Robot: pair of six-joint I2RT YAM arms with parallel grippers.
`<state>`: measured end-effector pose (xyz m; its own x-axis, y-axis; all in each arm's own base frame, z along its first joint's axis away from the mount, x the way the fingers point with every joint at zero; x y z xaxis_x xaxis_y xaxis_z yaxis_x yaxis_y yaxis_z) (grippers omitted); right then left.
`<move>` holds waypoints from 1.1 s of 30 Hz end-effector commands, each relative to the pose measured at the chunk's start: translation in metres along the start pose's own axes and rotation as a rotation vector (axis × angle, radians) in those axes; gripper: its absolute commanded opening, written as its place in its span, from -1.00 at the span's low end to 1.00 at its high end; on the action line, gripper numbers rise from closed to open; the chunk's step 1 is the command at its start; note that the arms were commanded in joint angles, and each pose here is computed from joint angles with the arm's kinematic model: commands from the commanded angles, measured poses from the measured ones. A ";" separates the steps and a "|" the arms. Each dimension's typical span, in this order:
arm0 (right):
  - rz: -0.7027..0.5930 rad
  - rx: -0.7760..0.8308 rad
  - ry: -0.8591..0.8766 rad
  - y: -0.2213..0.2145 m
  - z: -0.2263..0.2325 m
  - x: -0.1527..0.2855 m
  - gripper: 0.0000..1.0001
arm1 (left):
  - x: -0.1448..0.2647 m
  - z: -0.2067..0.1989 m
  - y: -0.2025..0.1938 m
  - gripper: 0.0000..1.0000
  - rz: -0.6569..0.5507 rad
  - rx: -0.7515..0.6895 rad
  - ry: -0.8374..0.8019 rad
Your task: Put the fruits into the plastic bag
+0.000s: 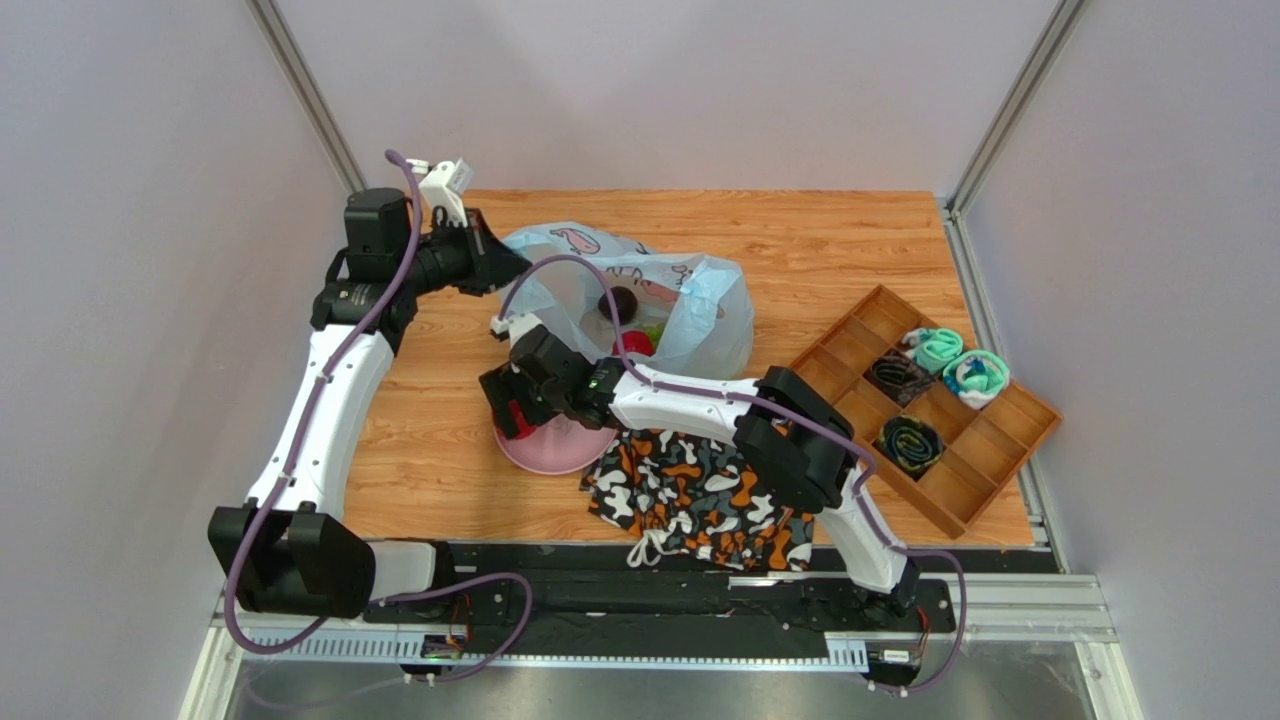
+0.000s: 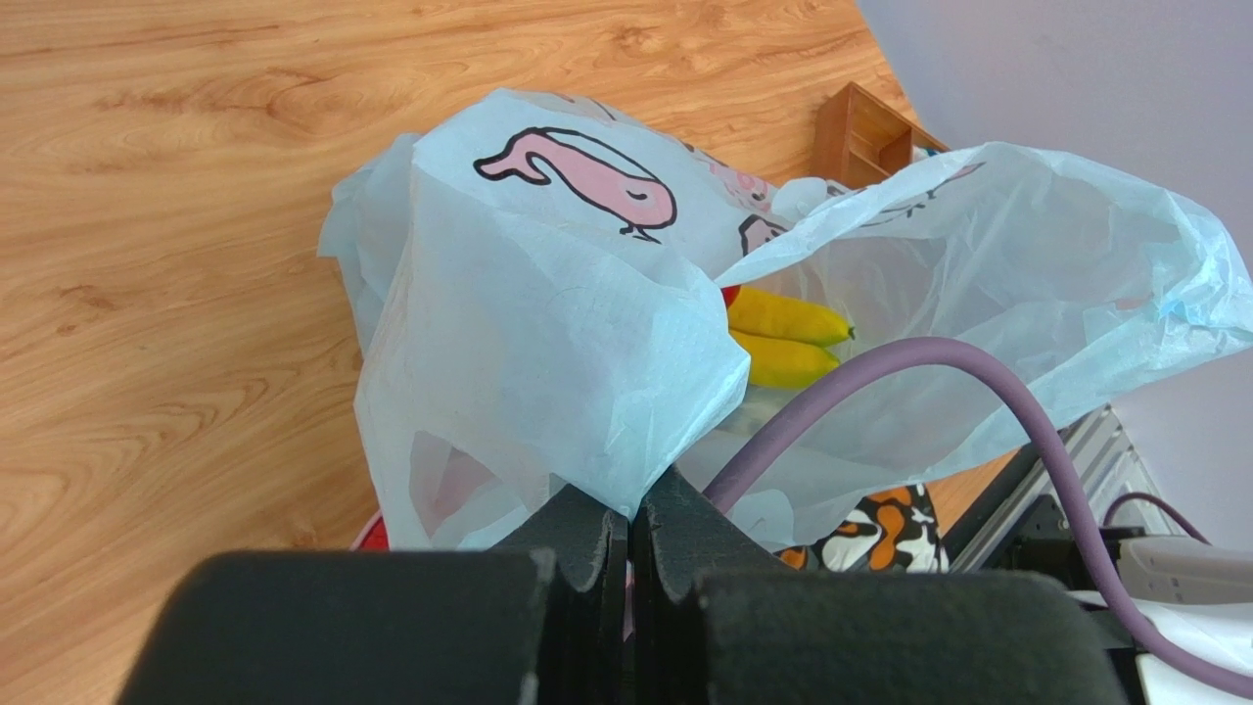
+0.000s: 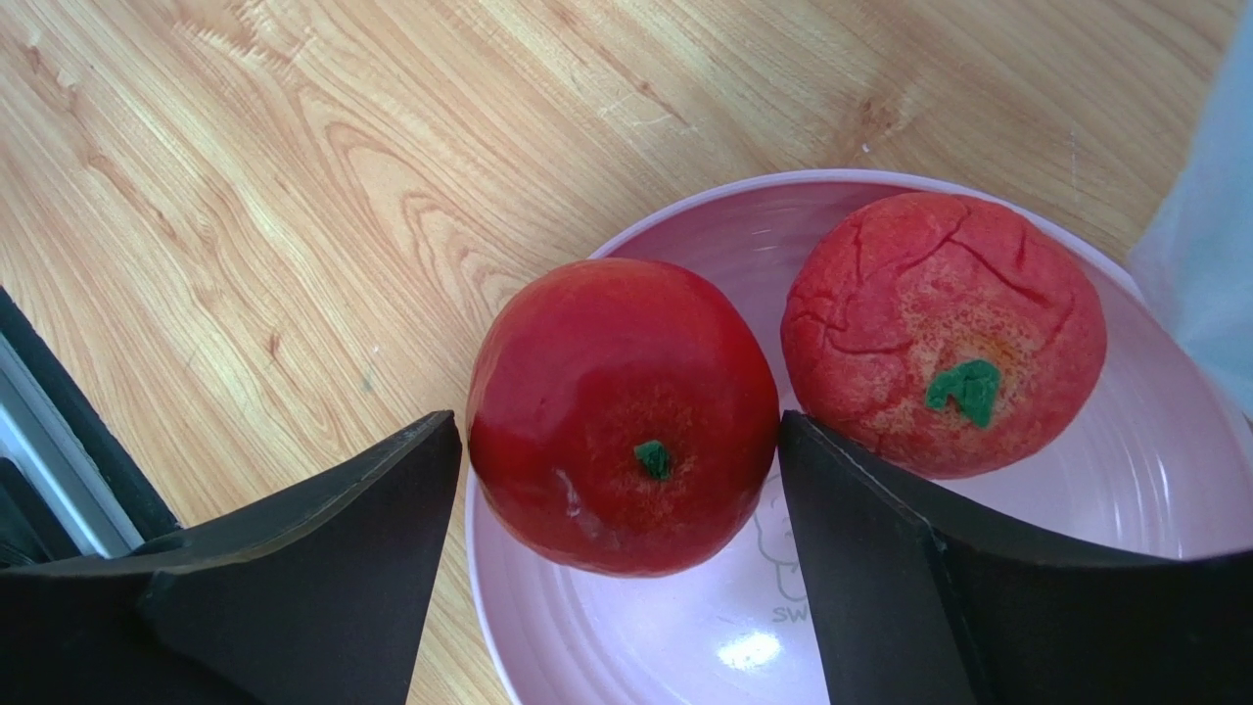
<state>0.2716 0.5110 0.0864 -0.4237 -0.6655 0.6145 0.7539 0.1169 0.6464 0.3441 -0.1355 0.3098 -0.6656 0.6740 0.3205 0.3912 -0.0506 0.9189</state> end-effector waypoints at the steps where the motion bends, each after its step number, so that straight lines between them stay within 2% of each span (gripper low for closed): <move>1: -0.036 0.005 0.040 0.015 0.012 -0.006 0.63 | 0.009 -0.014 0.013 -1.00 -0.047 -0.039 -0.036; 3: -0.034 0.007 0.035 0.015 0.011 -0.006 0.58 | 0.009 -0.013 0.013 -1.00 -0.049 -0.040 -0.036; 7: -0.034 0.009 0.032 0.015 0.010 -0.004 0.16 | 0.009 -0.014 0.013 -1.00 -0.049 -0.039 -0.038; 10: -0.039 0.016 0.029 0.014 0.009 -0.002 0.04 | 0.008 -0.014 0.012 -1.00 -0.046 -0.037 -0.039; 13: -0.043 0.021 0.033 0.015 0.010 0.001 -0.20 | 0.009 -0.014 0.013 -1.00 -0.047 -0.039 -0.038; 16: -0.062 0.025 0.068 0.021 0.016 0.011 -0.33 | 0.009 -0.014 0.013 -1.00 -0.049 -0.039 -0.038; 23: -0.140 0.104 0.252 0.028 0.046 0.069 -0.45 | 0.009 -0.014 0.013 -1.00 -0.049 -0.040 -0.036; 24: -0.192 0.126 0.297 0.042 0.058 0.090 -0.45 | 0.009 -0.014 0.013 -1.00 -0.049 -0.039 -0.036; 25: -0.185 0.131 0.299 0.034 0.053 0.094 -0.46 | 0.009 -0.014 0.014 -1.00 -0.050 -0.038 -0.036; 29: -0.271 0.166 0.454 0.057 0.083 0.154 -0.48 | 0.009 -0.014 0.013 -1.00 -0.048 -0.037 -0.036; 33: -0.397 0.223 0.501 0.088 0.095 0.206 -0.46 | 0.009 -0.014 0.014 -1.00 -0.050 -0.040 -0.035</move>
<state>0.2107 0.4621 0.2197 -0.3321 -0.8876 0.3192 0.6022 0.0609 0.7960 0.3416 -0.1387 0.3111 -0.6508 0.6915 0.3135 0.3900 -0.0498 0.9195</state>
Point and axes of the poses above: each gripper's point midway between its finger pads, its own x axis back along the fingers, its own z axis along the line the jaws close on, y = z × x, the point moved 1 cm from there along x, back along the fingers, and after that the axes turned 15 degrees about -x, right-handed, at the moved point
